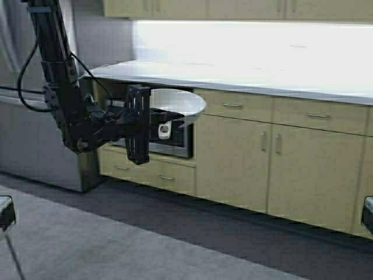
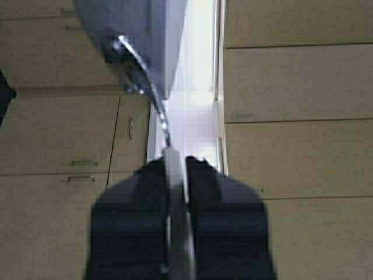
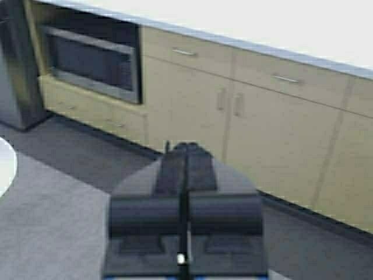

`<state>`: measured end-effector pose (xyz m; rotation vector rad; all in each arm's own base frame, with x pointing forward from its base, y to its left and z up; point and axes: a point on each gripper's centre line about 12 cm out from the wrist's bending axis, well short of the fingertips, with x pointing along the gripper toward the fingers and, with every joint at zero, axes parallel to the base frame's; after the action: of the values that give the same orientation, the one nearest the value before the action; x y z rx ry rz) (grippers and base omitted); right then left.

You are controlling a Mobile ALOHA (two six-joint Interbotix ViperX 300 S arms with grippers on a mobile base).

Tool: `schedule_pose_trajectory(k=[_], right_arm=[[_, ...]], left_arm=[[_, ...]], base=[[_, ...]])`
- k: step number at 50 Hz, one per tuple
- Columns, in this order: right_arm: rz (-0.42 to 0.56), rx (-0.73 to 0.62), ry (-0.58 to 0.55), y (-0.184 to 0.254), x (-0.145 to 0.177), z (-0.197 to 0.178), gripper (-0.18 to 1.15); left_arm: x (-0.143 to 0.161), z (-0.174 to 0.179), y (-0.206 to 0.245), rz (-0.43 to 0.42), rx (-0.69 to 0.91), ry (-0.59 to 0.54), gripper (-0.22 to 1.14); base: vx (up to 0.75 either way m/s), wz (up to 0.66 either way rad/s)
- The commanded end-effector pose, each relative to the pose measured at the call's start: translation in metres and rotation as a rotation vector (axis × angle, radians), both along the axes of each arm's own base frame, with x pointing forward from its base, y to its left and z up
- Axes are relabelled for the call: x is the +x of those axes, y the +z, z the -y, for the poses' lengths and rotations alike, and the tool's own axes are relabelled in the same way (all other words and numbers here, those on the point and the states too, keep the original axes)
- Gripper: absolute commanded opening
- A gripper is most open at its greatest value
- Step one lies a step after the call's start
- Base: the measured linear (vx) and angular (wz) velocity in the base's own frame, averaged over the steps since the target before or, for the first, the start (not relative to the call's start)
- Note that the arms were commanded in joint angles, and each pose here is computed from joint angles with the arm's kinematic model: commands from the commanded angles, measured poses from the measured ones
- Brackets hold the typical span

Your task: Wash the pan

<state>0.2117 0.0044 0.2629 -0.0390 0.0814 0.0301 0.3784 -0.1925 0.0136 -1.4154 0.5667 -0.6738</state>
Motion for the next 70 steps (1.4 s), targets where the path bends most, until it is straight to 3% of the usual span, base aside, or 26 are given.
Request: schedule_pose_trajectory(k=[1, 70], right_arm=[[0.021, 0.002, 0.0, 0.009, 0.004, 0.0, 0.07], [0.025, 0.036, -0.001, 0.009, 0.004, 0.0, 0.07]], left_arm=[[0.006, 0.005, 0.029, 0.089, -0.032, -0.009, 0.02], [-0.015, -0.005, 0.026, 0.052, -0.054, -0.003, 0.02]], base=[[0.1, 0.46], [0.11, 0.49]])
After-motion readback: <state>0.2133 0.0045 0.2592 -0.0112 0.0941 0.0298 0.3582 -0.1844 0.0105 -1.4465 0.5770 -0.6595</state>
